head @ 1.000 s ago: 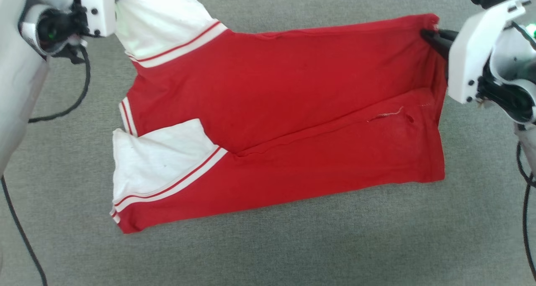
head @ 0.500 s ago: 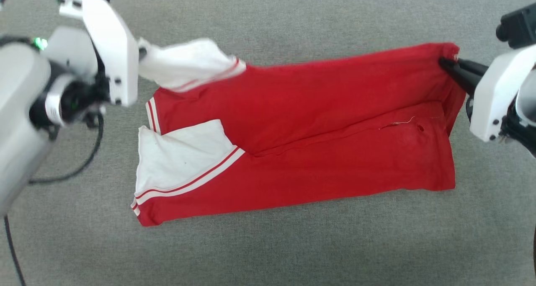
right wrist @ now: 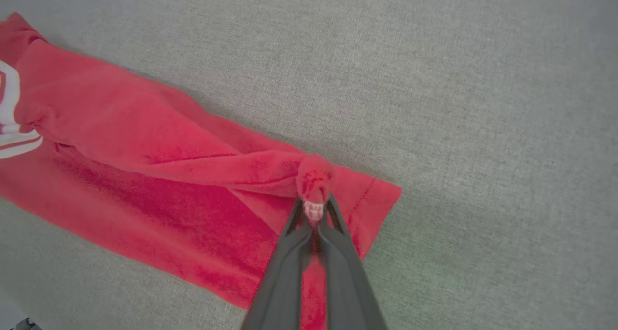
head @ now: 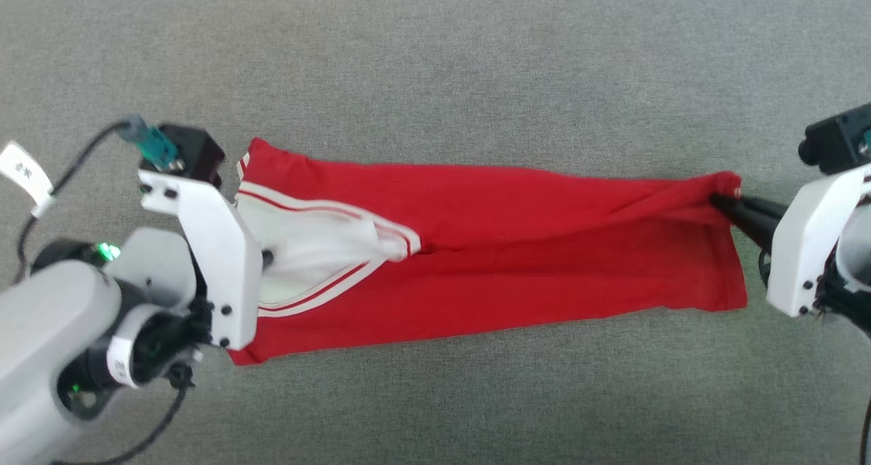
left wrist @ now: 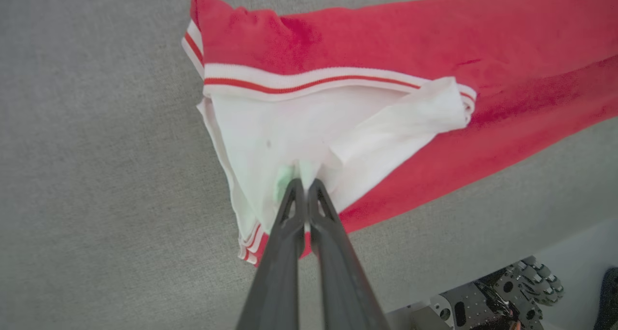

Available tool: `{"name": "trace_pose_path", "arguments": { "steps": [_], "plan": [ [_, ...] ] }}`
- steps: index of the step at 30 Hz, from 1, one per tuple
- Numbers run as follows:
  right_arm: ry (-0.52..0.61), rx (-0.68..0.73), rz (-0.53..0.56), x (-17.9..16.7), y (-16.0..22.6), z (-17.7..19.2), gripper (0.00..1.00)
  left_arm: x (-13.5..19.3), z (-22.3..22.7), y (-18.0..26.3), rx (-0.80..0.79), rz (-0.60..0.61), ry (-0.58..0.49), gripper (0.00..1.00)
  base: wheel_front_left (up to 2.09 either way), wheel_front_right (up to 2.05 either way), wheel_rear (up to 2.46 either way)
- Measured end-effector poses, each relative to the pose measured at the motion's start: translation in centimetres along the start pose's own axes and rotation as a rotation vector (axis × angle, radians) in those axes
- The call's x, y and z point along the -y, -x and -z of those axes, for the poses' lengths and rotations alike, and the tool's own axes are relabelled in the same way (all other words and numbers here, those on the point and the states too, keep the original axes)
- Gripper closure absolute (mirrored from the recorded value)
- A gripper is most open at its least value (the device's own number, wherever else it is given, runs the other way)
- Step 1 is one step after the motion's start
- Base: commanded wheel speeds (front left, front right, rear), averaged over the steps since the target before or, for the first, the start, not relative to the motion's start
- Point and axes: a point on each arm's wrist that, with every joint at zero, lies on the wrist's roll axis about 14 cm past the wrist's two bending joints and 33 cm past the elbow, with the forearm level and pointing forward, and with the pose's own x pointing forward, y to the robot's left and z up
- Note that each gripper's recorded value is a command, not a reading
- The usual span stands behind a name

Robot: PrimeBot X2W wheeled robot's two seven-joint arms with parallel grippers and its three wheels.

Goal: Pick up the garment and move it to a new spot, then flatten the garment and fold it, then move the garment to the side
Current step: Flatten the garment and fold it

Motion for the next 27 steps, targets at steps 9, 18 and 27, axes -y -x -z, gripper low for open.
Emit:
{"name": "trace_pose_path", "arguments": {
  "steps": [9,18,27],
  "plan": [
    [-0.089,-0.112,-0.014,-0.6,-2.1,4.4,0.67,-0.1,4.7,-3.4,-0.125,0.036,0.106,1.00,0.00,0.00,0.00],
    [-0.106,-0.098,-0.018,-0.9,-2.4,3.9,0.00,-0.8,3.1,-4.6,0.022,0.053,0.108,0.00,0.00,0.00,0.00],
    [-0.189,-0.115,0.003,0.4,-0.5,3.8,0.00,-1.2,-0.3,-2.7,0.329,0.074,0.089,0.00,0.00,0.00,0.00]
  ]
}}
